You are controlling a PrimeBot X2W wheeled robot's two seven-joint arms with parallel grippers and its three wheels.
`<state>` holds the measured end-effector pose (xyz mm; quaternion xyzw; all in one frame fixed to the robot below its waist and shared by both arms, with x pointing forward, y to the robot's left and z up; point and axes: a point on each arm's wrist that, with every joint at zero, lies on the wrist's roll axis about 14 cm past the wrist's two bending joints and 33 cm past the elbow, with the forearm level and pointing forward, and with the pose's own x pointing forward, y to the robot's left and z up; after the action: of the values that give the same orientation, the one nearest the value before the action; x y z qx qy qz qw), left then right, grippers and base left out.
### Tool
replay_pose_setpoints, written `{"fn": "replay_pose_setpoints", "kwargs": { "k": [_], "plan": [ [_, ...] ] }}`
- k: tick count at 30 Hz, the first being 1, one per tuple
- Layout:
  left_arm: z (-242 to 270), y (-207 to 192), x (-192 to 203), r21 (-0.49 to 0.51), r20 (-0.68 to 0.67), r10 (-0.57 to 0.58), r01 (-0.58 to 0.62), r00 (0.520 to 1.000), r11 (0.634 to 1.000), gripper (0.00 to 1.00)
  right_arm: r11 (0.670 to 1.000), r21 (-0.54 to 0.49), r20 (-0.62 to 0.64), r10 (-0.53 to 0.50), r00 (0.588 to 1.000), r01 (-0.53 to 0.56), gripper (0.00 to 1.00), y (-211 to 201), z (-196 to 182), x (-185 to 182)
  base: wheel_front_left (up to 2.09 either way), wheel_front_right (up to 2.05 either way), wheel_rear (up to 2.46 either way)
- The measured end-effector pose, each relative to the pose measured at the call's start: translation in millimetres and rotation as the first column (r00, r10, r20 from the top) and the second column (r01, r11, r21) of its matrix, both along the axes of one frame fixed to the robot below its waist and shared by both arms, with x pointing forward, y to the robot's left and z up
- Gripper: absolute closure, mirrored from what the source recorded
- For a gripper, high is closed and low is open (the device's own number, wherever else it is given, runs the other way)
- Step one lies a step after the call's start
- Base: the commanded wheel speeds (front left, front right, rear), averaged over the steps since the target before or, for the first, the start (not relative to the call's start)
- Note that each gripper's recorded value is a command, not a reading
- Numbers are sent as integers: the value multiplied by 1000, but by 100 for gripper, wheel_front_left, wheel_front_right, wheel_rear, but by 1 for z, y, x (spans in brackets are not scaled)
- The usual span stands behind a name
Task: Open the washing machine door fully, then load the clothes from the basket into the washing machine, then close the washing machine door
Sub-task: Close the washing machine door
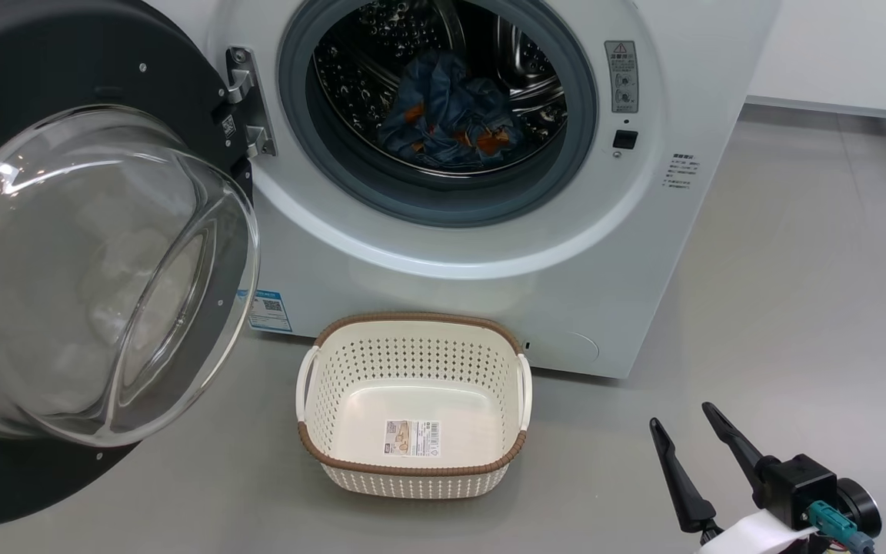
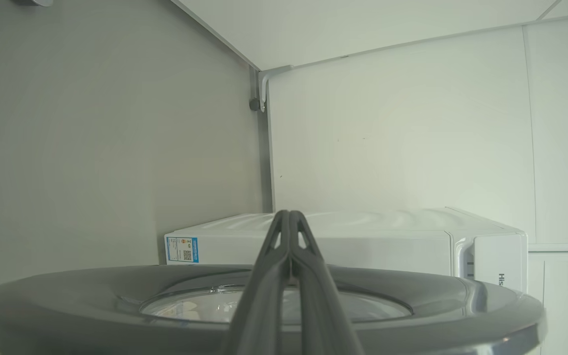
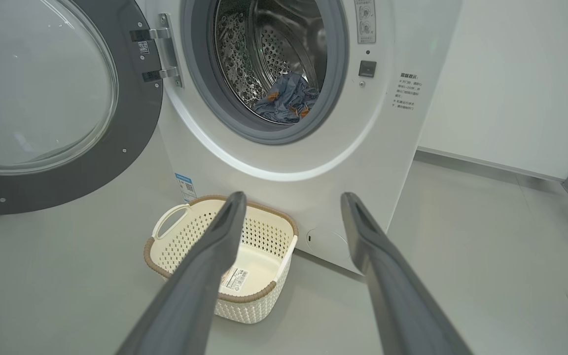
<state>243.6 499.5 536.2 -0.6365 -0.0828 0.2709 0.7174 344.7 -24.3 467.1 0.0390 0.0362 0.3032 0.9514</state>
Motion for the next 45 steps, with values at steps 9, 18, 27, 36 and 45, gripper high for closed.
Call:
{"fn": "replay_pose_setpoints", "kwargs": {
  "k": [9,18,27,36,45],
  "plan": [
    [-9,-9,-7,-5,-8,-37,37,999,999,100,999,0,6,47,999,-47,0,14,2,-4,0,0,0],
    [-12,-26,-3,-3,21,-112,112,994,994,100,997,-2,-6,78,997,-78,0,22,-1,-9,0,0,0],
    [-15,-41,1,0,27,-185,185,982,983,100,997,-2,-2,82,997,-82,0,23,0,-10,0,0,0],
    [-20,-55,4,-2,15,-247,247,969,969,100,998,5,-14,64,998,-64,0,20,-3,-5,0,0,0],
    [-16,-70,8,-10,69,-289,290,955,957,100,998,28,-21,60,998,-59,0,25,-1,-6,0,0,0]
  ]
}}
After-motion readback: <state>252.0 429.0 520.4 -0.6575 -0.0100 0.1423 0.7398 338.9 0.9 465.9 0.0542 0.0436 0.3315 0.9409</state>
